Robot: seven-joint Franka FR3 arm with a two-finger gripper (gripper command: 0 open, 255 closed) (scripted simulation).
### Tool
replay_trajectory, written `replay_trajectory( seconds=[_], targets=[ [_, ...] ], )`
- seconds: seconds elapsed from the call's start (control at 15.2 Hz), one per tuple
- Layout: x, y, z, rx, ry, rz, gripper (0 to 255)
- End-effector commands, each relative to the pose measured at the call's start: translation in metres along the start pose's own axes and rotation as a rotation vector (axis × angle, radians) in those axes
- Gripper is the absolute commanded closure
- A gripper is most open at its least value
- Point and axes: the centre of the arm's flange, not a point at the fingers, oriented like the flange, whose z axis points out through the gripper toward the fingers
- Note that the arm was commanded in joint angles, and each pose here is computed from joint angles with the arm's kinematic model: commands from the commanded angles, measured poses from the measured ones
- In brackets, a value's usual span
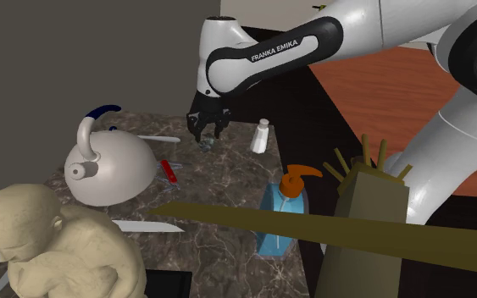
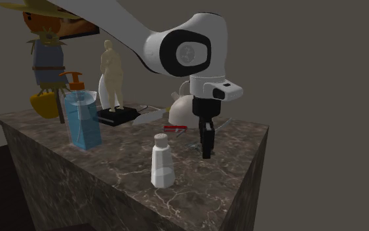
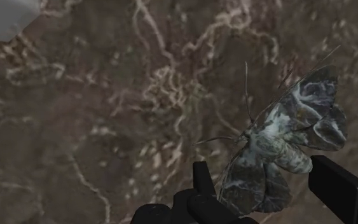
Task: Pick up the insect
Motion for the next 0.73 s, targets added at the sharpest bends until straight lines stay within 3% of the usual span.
replay_trajectory(
  seconds=[0.0,0.4,0.66],
  targets=[
    [0.0,0.0,0.001,0.0,-0.001,0.0,255],
    [-0.001,0.0,0.001,0.0,-0.001,0.0,255],
    [0.0,-0.002,-0.02,0.0,-0.001,0.0,255]
  ],
)
